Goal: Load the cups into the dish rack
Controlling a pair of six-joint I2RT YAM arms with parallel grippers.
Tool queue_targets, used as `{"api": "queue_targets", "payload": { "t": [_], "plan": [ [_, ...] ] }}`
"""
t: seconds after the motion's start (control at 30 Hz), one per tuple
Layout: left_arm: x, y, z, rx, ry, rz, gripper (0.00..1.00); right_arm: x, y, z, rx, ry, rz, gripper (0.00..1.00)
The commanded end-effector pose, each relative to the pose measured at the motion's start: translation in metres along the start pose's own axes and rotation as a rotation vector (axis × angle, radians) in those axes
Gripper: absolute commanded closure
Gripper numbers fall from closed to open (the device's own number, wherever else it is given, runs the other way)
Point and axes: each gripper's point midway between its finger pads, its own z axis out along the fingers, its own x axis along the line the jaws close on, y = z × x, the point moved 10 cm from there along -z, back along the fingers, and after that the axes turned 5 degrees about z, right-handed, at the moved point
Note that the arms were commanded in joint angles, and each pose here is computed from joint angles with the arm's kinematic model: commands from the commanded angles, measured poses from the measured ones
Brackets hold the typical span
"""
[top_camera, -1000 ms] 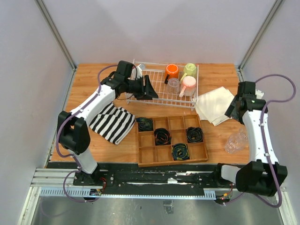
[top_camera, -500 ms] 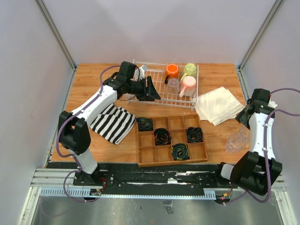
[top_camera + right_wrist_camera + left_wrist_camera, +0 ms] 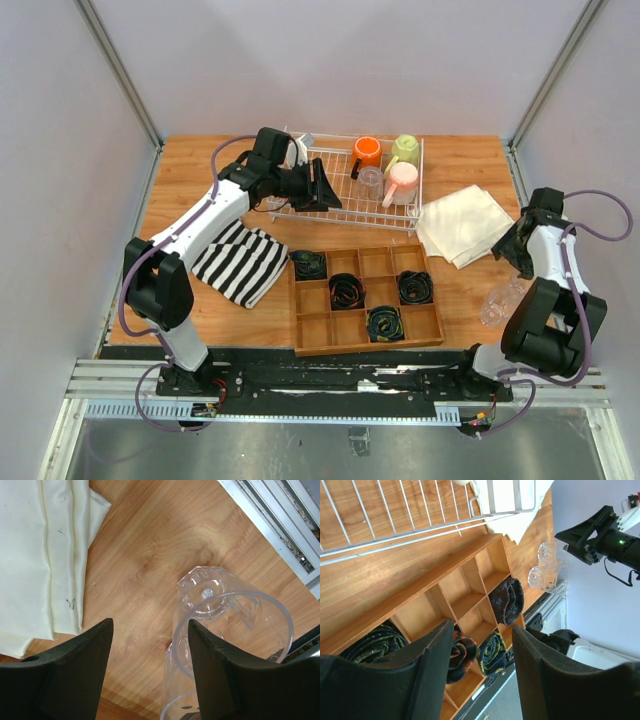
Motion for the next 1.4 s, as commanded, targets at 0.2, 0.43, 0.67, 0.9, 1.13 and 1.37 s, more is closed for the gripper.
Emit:
{"api": "queue_targets", "payload": {
  "t": [0.2, 0.43, 0.67, 0.9, 1.13, 1.37],
  "plan": [
    [-0.010, -0.002, -0.012, -0.049, 0.000, 0.004, 0.45, -0.005, -0.008, 0.021, 0.031, -0.047, -0.044, 0.60],
    [-0.009, -0.004, -0.010, -0.064, -0.015, -0.011, 0.45, -0.007, -0.002, 0.007, -0.024, -0.022, -0.075, 0.99],
    [-0.017, 0.001, -0.003, -0.096, -0.170, -0.027, 0.43, 0.019, 0.035, -0.059, -0.135, 0.188, -0.124, 0.99],
    [-0.031, 0.011, -0.004, -0.132, -0.301, -0.041, 0.42, 0.069, 0.046, -0.129, -0.140, 0.749, -0.115, 0.99],
    [-0.049, 0.023, -0.005, -0.161, -0.523, -0.132, 0.37, 0.118, 0.035, -0.180, -0.048, 1.285, -0.096, 0.99],
    [-0.052, 0.032, 0.003, -0.168, -0.662, -0.204, 0.00, 0.165, 0.010, -0.214, 0.098, 1.527, -0.087, 0.99]
  ]
}}
